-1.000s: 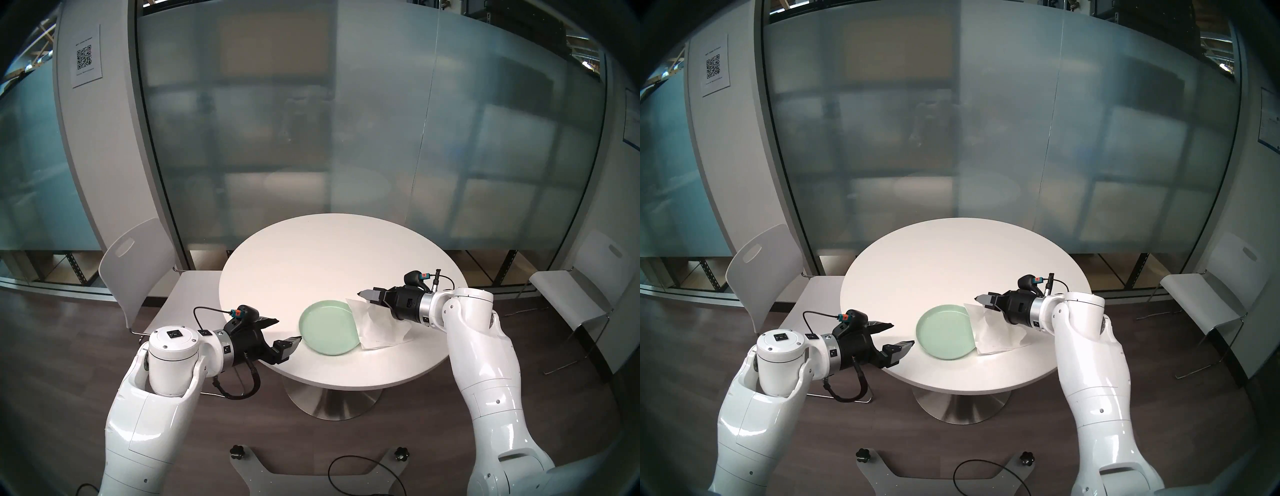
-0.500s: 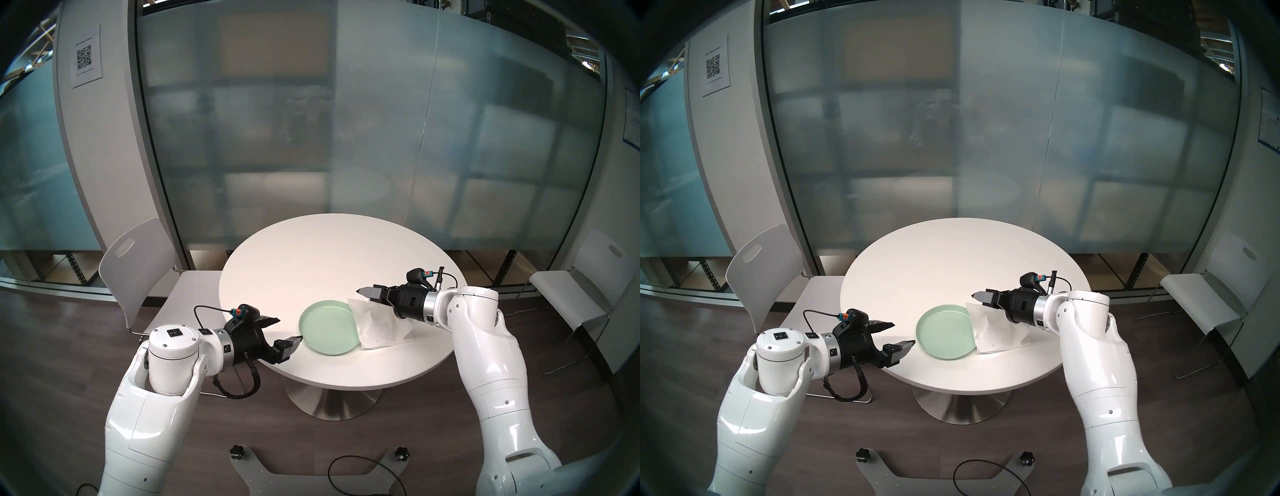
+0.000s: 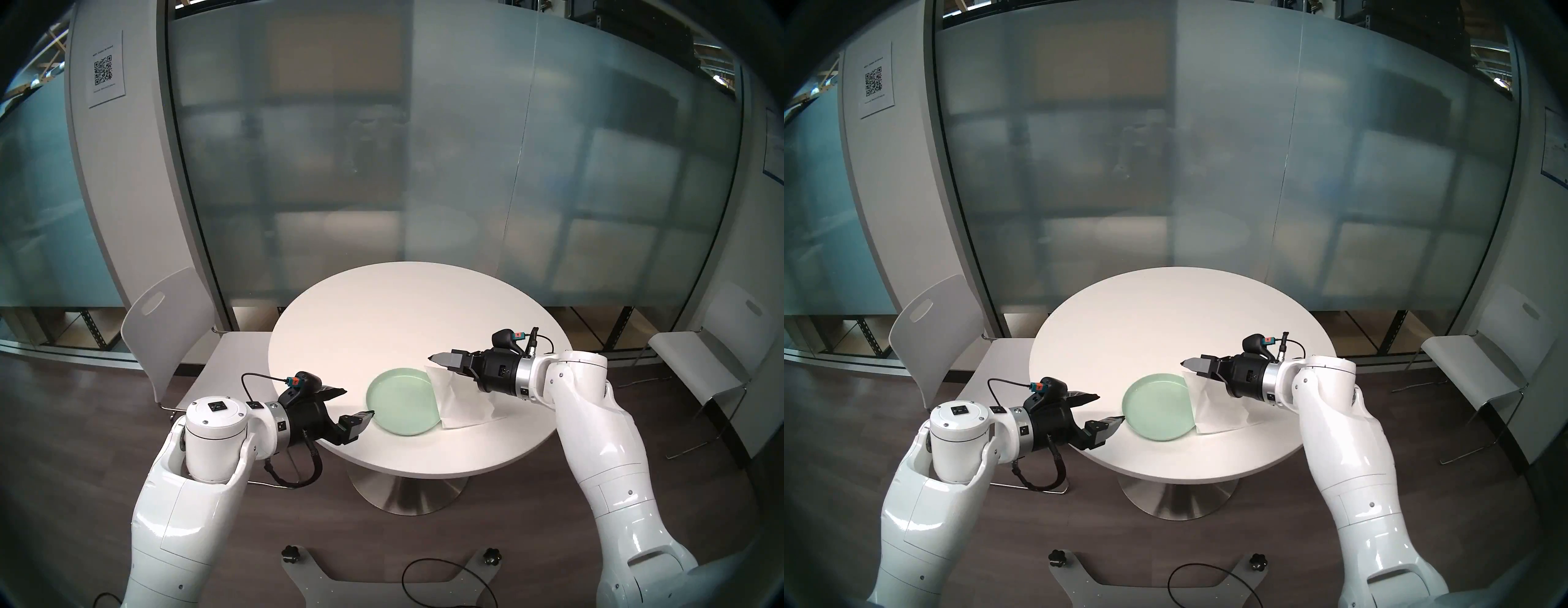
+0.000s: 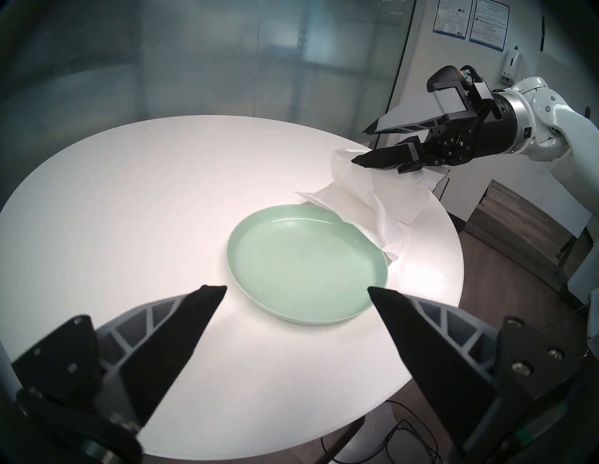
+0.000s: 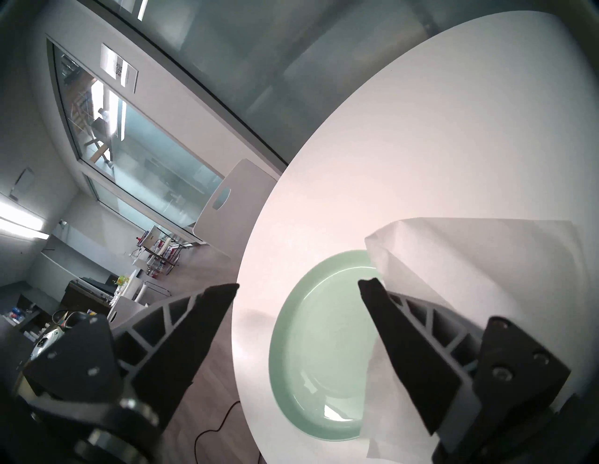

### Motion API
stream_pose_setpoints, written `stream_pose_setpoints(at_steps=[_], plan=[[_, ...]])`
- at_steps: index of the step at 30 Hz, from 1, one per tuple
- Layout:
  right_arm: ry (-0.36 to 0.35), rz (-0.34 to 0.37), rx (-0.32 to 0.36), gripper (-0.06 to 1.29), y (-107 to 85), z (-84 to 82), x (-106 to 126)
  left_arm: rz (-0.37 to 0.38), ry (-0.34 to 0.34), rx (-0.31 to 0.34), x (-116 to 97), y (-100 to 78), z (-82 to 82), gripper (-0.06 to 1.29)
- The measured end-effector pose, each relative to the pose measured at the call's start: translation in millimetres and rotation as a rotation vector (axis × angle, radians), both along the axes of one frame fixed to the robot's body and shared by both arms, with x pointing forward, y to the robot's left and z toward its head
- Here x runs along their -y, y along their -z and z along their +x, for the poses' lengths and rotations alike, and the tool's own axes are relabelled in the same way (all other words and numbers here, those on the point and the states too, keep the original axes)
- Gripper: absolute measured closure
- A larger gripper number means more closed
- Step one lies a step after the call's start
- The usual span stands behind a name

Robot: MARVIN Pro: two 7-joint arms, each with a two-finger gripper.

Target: Fold the napkin in half twice and place it beside the plate

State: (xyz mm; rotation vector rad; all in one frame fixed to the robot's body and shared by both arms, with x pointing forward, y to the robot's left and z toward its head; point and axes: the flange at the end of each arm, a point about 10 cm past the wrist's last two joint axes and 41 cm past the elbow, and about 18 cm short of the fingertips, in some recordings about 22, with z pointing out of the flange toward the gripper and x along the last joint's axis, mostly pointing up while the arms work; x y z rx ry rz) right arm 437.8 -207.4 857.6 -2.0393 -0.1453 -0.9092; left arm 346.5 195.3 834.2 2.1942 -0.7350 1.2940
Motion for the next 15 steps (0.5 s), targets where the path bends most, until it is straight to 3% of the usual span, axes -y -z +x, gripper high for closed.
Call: stream_pose_setpoints(at_steps=[15], plan=[[-0.007, 0.043, -0.09, 0.08, 8.8, -5.7, -9.4, -0.001, -0.009, 0.002, -1.5, -0.1, 1.7, -0.02]])
